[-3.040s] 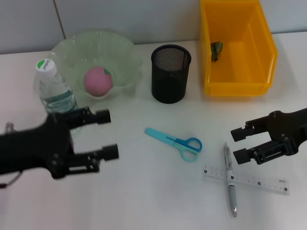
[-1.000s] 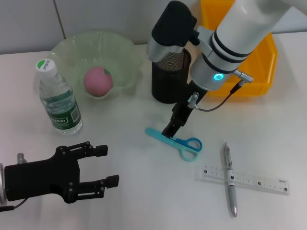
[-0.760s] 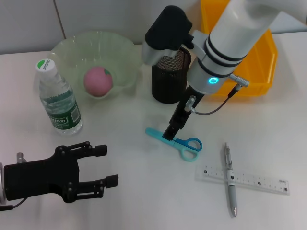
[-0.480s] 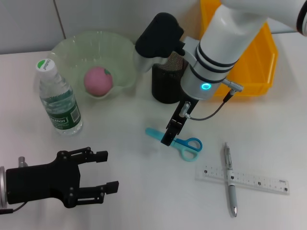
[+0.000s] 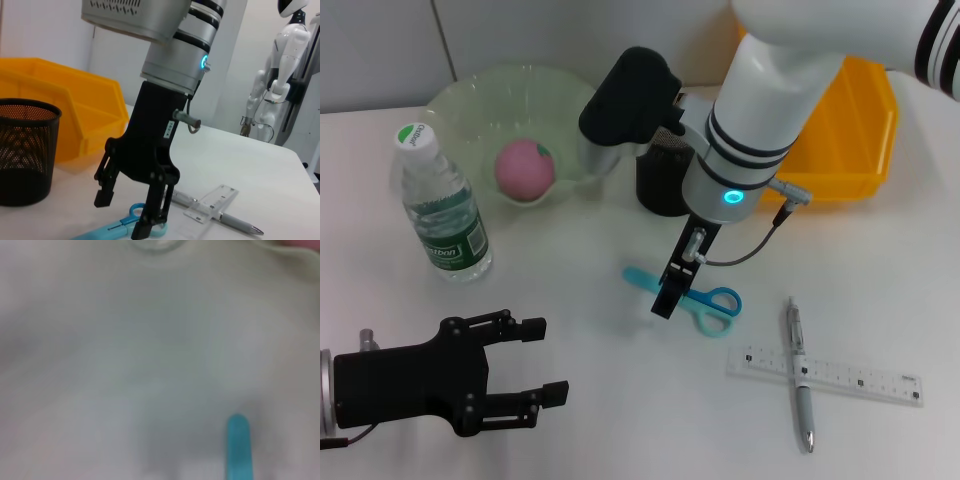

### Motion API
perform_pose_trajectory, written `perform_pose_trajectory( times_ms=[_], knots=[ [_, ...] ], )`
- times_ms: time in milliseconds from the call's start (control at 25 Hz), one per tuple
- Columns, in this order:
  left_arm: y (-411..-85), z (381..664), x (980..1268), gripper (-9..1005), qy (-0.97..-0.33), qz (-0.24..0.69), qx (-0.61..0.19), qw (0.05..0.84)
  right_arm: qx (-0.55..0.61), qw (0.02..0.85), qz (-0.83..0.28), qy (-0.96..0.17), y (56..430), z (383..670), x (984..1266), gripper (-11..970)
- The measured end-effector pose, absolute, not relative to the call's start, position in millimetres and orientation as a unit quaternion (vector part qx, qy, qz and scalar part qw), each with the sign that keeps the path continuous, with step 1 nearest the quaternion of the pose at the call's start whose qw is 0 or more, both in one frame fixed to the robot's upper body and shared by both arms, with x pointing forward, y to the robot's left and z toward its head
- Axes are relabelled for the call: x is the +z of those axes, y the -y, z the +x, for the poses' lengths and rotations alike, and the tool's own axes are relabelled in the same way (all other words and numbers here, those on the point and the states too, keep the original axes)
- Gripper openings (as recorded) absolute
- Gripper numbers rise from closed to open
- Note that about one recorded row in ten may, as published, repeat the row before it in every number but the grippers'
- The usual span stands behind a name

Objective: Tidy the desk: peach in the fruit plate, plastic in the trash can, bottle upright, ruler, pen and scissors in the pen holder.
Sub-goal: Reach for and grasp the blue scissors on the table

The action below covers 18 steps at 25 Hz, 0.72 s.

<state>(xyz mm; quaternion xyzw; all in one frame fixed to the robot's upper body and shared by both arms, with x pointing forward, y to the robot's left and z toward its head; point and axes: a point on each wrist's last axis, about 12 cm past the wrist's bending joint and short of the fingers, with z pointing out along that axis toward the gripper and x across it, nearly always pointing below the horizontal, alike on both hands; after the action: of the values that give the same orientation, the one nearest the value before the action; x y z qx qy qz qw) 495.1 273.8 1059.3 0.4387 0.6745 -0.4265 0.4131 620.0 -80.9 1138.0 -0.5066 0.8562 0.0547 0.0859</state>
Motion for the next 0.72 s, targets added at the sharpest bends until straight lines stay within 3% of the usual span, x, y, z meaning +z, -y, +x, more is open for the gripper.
perform_pose_trajectory(
  times_ms=[720],
  knots=[
    [-272.9,495.0,1059.3,800,-0.674,0.437,-0.428,0.414,0.052,0.089,-0.505,-0.857,82.3,618.7,1131.3,784]
  ],
)
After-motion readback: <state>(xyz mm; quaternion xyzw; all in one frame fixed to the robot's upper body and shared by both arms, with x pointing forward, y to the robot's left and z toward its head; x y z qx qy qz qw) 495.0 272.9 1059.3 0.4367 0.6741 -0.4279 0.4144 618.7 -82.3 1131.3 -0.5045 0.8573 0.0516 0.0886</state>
